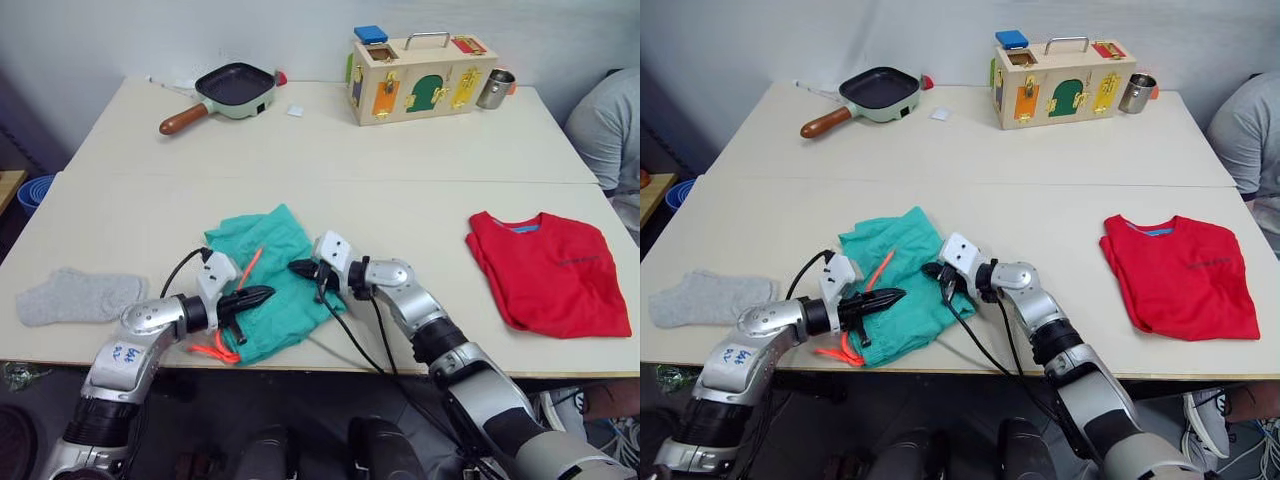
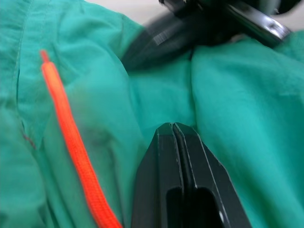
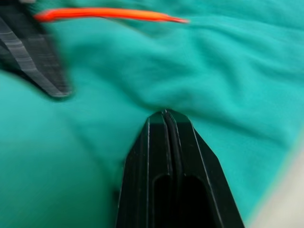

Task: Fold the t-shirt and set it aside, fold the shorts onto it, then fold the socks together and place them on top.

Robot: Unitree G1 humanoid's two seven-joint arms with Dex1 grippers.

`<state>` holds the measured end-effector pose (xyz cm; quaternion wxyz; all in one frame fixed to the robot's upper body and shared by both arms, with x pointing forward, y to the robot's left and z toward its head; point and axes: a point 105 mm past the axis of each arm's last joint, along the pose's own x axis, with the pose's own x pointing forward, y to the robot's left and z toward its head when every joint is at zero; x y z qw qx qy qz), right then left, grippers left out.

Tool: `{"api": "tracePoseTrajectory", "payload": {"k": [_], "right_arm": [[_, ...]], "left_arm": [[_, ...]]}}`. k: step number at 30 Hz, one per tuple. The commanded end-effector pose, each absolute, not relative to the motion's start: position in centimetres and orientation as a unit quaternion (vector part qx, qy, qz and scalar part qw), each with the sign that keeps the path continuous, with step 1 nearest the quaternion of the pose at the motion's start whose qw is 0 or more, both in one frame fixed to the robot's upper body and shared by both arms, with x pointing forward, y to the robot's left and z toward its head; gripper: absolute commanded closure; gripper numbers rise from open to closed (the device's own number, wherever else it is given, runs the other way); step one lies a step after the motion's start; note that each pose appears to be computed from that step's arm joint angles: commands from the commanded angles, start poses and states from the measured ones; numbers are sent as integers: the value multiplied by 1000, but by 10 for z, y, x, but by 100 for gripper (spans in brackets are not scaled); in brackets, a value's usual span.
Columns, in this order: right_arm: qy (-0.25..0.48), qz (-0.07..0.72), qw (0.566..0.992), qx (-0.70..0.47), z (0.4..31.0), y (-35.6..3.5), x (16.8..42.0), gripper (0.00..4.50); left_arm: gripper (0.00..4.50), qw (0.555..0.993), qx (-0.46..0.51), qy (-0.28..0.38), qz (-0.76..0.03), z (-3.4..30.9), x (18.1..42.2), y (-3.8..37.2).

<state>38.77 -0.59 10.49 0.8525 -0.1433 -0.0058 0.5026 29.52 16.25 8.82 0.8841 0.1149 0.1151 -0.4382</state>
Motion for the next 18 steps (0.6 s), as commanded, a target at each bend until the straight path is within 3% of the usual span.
{"api": "tracePoseTrajectory", "payload": {"k": [1,5,8,11,13,18], "right_arm": [[-20,450,886,-112,120,-19,406,444],[-46,469,878,-80,138,-13,406,444],[-104,558,822,-34,169,12,381,444],[-95,594,797,-57,161,28,369,444],[-78,598,792,-98,146,33,367,444],[-26,538,832,-133,118,28,386,444]], "left_arm": [[450,872,143,160,-439,59,282,172],[450,881,128,94,-446,88,287,165],[450,886,107,20,-450,124,294,164],[450,906,72,-32,-417,148,306,171],[450,914,80,-29,-397,147,312,177],[450,927,118,32,-356,115,322,189]]}}
